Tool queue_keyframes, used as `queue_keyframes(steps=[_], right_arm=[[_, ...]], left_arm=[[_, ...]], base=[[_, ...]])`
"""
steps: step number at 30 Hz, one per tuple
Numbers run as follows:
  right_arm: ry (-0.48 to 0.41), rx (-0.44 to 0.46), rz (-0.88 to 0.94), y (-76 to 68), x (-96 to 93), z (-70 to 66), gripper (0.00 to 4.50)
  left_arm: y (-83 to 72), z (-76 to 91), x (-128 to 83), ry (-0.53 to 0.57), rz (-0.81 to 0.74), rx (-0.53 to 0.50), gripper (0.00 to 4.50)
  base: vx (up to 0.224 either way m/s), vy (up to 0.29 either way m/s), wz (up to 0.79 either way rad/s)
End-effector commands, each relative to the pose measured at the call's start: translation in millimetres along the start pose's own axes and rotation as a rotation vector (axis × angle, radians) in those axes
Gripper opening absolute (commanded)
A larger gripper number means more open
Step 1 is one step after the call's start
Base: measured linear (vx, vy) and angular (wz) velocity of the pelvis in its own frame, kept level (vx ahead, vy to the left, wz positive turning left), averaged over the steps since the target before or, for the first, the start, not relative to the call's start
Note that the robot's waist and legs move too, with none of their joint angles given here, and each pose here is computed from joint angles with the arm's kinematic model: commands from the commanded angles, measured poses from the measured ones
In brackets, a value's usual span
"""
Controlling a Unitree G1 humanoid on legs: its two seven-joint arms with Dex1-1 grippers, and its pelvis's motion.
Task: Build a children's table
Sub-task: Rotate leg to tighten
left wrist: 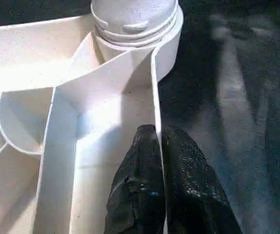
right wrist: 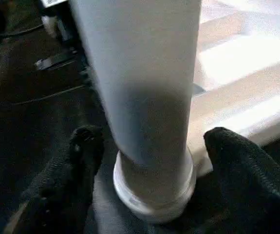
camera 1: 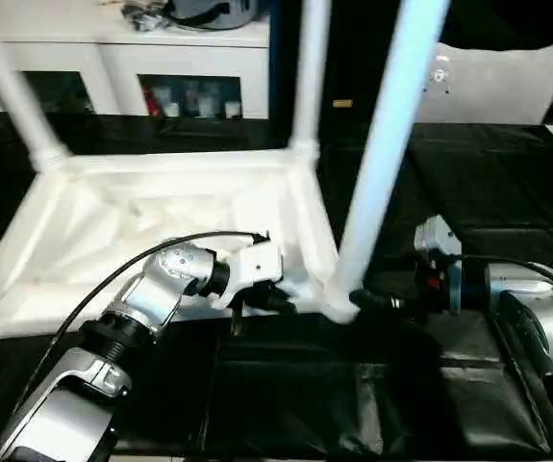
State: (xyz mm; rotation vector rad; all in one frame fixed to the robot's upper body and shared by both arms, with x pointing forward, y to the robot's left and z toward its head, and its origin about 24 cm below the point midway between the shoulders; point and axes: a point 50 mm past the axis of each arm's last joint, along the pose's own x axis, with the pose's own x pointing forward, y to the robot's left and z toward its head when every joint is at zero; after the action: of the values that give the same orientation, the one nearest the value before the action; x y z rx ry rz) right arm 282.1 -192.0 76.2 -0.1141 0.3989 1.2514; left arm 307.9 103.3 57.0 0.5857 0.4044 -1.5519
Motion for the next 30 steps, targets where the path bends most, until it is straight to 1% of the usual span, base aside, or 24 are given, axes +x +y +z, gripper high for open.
queue_keyframes(steps=[1,3,7,8,9,10,12,13,14,15,17,18,20,22,23,24,26,28,29,30], right_arm=[[0.01,-0.009,0.054,4.3,1.7,2.6,3.27],[0.02,-0.004,0.097,7.9,4.2,0.7,3.19],[0.023,0.013,0.146,12.3,5.6,-0.5,2.79],[0.023,0.013,0.146,12.3,5.6,-0.5,2.79],[0.022,0.018,0.155,13.2,5.7,-0.8,2.62],[0.022,0.021,0.159,13.6,5.8,-1.0,2.62],[0.02,0.029,0.165,14.4,6.2,-1.6,2.47],[0.02,0.031,0.169,14.9,6.6,-1.9,2.3],[0.018,0.033,0.171,15.4,7.2,-2.2,2.3],[0.017,0.035,0.173,15.7,7.4,-2.4,2.19],[-0.006,0.048,0.179,17.1,9.2,-1.6,2.11],[-0.053,0.072,0.175,19.5,13.0,1.8,2.09],[-0.078,0.092,0.148,20.0,17.7,3.8,2.07],[-0.081,0.097,0.14,19.9,18.7,4.0,2.06],[-0.09,0.112,0.056,15.9,26.7,4.5,2.06],[-0.09,0.112,0.056,15.9,26.7,4.5,2.05],[-0.097,0.134,-0.121,3.9,40.8,5.1,2.05],[-0.097,0.136,-0.129,3.3,41.4,5.1,2.04],[-0.092,0.167,-0.29,-8.0,53.9,6.5,2.04],[-0.094,0.2,-0.368,-13.6,59.3,7.5,2.03]], left_arm=[[-3.7,10.7,3,0.011,-0.099,0.086,0.0],[-5.4,11.1,2,0.018,-0.131,0.105,0.0],[-5.2,11.1,1,0.021,-0.146,0.117,0.0],[-5.2,11.1,1,0.021,-0.146,0.117,0.0],[-5.1,10.9,1,0.021,-0.149,0.119,0.0],[-5.0,10.9,0,0.02,-0.15,0.12,0.0],[-4.8,10.8,0,0.019,-0.152,0.12,0.0],[-4.8,10.7,0,0.018,-0.153,0.121,0.0],[-4.6,10.7,0,0.016,-0.15,0.119,0.0],[-4.6,10.6,0,0.015,-0.149,0.119,0.0],[-4.0,10.5,0,0.001,-0.137,0.102,0.0],[-2.3,10.9,1,-0.015,-0.102,0.058,0.0],[-0.5,11.5,2,-0.03,-0.065,0.02,0.0],[-0.2,11.6,2,-0.032,-0.057,0.013,0.0],[2.1,12.1,5,-0.04,-0.006,-0.039,0.0],[2.1,12.1,5,-0.04,-0.006,-0.039,0.0],[7.3,13.6,10,-0.041,0.097,-0.122,0.0],[7.6,13.7,10,-0.041,0.103,-0.126,0.0],[14.4,17.1,16,-0.049,0.214,-0.211,0.0],[18.2,18.9,18,-0.051,0.272,-0.257,0.0]], base=[[0.0,0.0,0.0],[0.0,0.0,0.0],[0.0,0.0,0.0],[0.0,0.0,0.0],[0.0,0.0,0.0],[0.0,0.0,0.0],[0.0,0.0,0.0],[0.0,0.0,0.0],[0.0,0.0,0.0],[0.0,0.0,0.0],[0.0,0.0,0.0],[0.0,0.0,0.0],[0.0,0.0,0.0],[0.0,0.0,0.0],[0.0,0.0,0.0],[0.0,0.0,0.0],[0.0,0.0,0.0],[0.0,0.0,0.0],[0.0,0.0,0.0],[0.0,0.0,0.0]])
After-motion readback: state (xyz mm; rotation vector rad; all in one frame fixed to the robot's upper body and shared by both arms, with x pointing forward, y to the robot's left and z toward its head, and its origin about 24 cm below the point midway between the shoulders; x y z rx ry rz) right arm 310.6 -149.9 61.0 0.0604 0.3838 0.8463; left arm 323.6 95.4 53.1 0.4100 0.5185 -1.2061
